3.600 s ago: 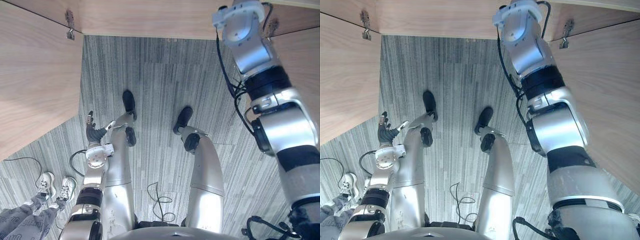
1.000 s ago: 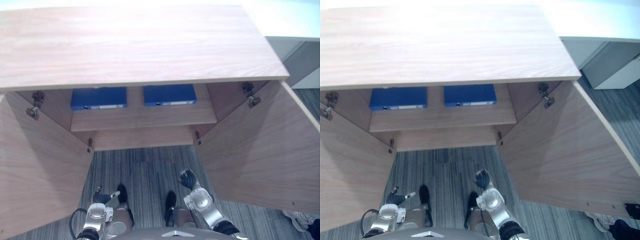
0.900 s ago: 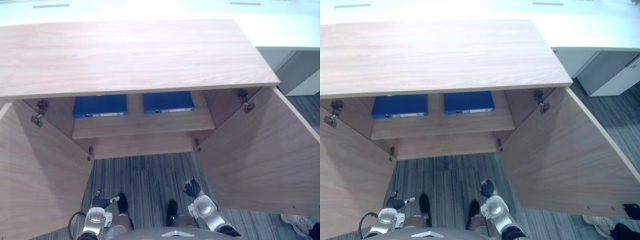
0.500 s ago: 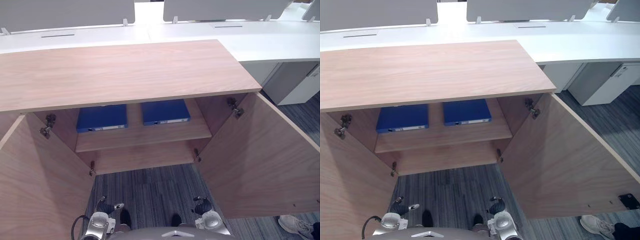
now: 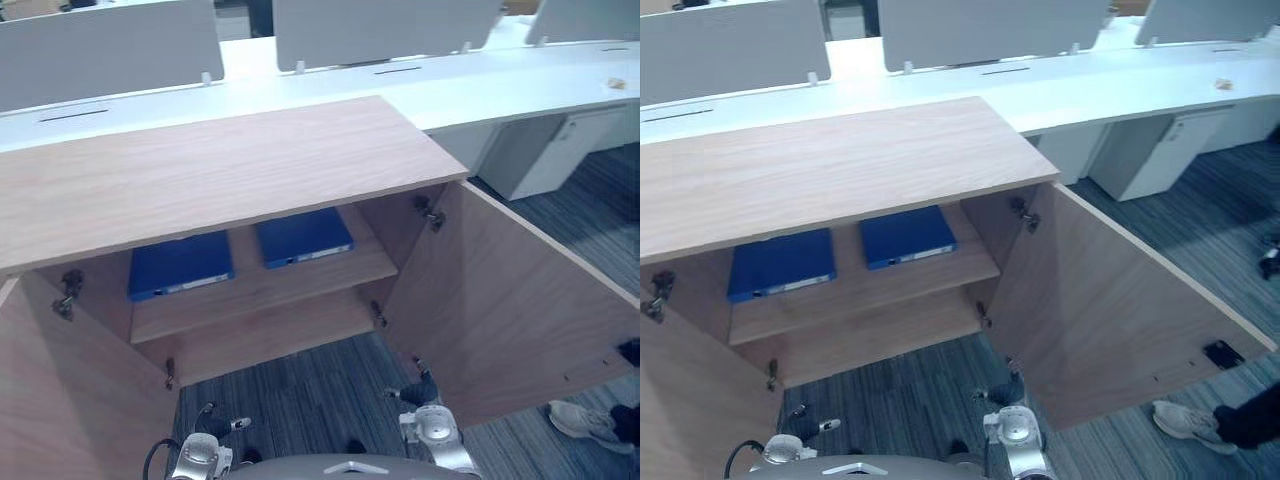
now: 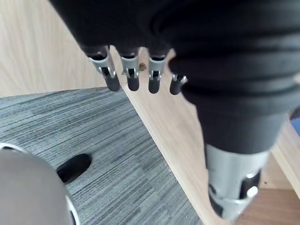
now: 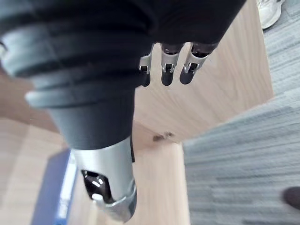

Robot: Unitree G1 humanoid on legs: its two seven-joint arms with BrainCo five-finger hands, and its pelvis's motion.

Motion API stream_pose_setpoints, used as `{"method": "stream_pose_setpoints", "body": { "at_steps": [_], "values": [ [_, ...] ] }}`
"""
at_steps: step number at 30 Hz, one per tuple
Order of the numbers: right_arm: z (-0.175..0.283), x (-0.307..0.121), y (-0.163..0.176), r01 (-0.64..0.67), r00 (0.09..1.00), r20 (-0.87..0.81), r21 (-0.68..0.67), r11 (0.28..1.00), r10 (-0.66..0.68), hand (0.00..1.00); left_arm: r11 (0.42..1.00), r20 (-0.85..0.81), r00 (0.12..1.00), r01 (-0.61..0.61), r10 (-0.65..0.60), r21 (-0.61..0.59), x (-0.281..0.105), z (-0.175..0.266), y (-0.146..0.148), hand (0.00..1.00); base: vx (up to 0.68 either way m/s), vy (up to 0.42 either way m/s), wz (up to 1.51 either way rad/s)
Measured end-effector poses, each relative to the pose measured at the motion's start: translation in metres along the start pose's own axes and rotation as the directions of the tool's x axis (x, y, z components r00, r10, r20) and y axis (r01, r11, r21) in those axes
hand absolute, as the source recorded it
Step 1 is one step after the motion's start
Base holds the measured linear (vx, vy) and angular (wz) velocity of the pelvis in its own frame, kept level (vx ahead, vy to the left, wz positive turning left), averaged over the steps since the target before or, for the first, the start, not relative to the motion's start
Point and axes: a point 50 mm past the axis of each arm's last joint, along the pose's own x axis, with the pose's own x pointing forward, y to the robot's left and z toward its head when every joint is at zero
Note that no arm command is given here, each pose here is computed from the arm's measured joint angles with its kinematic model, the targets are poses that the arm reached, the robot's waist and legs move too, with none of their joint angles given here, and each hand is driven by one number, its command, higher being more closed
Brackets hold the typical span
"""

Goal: Walk over to the cabinet, pick up the folder, carry it to the office cabinet, place the folder inside the office cabinet, then close the office cabinet door

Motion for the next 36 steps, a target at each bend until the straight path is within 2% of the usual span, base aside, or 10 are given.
{"method": "stream_pose_setpoints", "body": {
  "at_steps": [5,10,12,16,19,23,28,33,36],
  "values": [
    [0.030,-0.015,-0.044,0.185,0.969,0.147,0.104,0.977,-0.199,0.00,0.999,-0.002,1.000,0.016,-0.016,0.030,-0.001,-0.002,-0.003,0.00,0.06,0.007,-0.51],
    [0.079,-0.034,-0.090,0.351,0.828,0.359,0.266,0.898,-0.430,0.00,0.994,0.019,0.998,0.060,-0.062,0.093,-0.001,0.002,-0.010,0.00,0.04,0.007,-0.74],
    [0.084,-0.039,-0.100,0.388,0.793,0.378,0.290,0.875,-0.477,0.00,0.993,0.028,0.997,0.072,-0.075,0.099,-0.001,0.005,-0.011,0.00,0.02,-0.013,-0.50],
    [0.083,-0.049,-0.126,0.515,0.700,0.354,0.351,0.782,-0.620,0.00,0.991,0.039,0.995,0.082,-0.087,0.109,-0.001,0.009,-0.016,0.00,0.01,-0.031,-0.38],
    [0.080,-0.054,-0.135,0.563,0.658,0.319,0.393,0.727,-0.683,0.00,0.991,0.043,0.994,0.095,-0.100,0.097,-0.003,0.011,-0.022,0.00,0.00,-0.059,-0.28],
    [0.072,-0.057,-0.142,0.601,0.631,0.255,0.436,0.669,-0.733,0.00,0.993,0.042,0.993,0.107,-0.109,0.040,-0.005,0.014,-0.032,0.00,-0.01,-0.057,-0.11],
    [0.051,-0.047,-0.157,0.616,0.620,0.098,0.554,0.560,-0.779,0.00,0.992,0.015,0.993,0.122,-0.121,-0.042,-0.009,0.009,-0.041,0.00,-0.03,-0.078,0.01],
    [0.042,-0.027,-0.166,0.578,0.653,0.029,0.626,0.523,-0.757,0.00,0.986,-0.010,0.988,0.155,-0.156,-0.055,-0.013,-0.001,-0.047,0.00,0.00,-0.065,0.10],
    [0.043,-0.009,-0.173,0.542,0.694,0.032,0.635,0.551,-0.720,0.00,0.984,-0.011,0.985,0.171,-0.172,-0.044,-0.013,-0.002,-0.048,0.00,-0.01,-0.057,0.22]
  ]
}}
